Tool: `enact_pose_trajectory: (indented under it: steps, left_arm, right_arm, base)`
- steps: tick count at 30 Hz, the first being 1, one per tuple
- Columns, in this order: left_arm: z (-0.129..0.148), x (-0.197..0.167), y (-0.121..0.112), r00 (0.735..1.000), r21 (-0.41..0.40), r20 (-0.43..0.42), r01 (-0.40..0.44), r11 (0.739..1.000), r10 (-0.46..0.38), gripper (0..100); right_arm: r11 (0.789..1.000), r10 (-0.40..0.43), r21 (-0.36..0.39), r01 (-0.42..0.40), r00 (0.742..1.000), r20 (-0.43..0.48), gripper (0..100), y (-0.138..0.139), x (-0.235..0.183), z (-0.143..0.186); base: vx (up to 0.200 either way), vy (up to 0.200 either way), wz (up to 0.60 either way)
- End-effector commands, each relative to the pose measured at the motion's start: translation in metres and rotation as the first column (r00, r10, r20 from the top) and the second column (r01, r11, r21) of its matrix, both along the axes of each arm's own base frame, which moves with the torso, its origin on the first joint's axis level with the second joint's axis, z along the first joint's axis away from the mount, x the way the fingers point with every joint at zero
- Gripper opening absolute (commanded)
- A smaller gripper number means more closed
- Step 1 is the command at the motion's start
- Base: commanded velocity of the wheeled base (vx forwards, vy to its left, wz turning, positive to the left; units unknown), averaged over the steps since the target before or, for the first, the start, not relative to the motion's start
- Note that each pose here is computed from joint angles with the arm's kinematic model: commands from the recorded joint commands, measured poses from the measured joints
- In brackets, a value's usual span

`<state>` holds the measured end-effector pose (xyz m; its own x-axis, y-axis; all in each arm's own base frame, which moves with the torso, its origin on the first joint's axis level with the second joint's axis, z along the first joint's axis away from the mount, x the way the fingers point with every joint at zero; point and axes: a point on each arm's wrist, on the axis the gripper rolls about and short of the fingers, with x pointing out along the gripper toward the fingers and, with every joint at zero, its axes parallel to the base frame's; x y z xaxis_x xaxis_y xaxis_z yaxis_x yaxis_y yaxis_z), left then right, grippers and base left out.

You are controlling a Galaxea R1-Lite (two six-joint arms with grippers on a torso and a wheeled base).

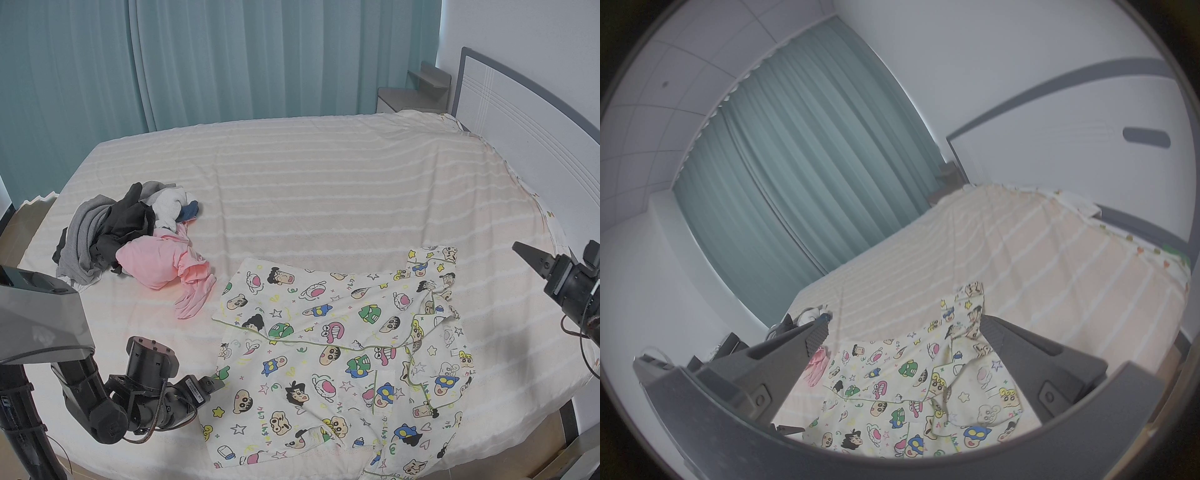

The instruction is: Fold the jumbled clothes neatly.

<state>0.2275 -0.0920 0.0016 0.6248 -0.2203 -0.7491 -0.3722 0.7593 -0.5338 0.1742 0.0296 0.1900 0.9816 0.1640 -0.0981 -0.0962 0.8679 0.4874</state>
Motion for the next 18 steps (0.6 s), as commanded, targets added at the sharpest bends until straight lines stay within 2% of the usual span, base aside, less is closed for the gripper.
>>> enact_pose_trajectory:
  steps: [1, 10, 18]
  left_arm:
    - [-0.015, 0.001, 0.000, 0.999, 0.023, -0.042, -0.033, 0.999, 0.034, 100]
    - [-0.012, 0.016, -0.006, 0.996, -0.052, -0.004, -0.088, 0.995, 0.088, 100]
    - [-0.015, 0.029, -0.011, 0.996, -0.055, 0.022, -0.085, 0.995, 0.086, 100]
  right_arm:
    - [1.000, -0.004, -0.029, 0.008, 0.991, 0.130, 100, -0.009, -0.044, 0.012]
    - [0.997, 0.015, -0.077, -0.001, 0.984, 0.178, 100, -0.011, -0.063, 0.019]
    - [0.997, 0.020, -0.082, -0.004, 0.982, 0.188, 100, -0.011, -0.065, 0.020]
  base:
    - [0.000, 0.000, 0.00]
    - [0.000, 0.000, 0.00]
    - [0.000, 0.000, 0.00]
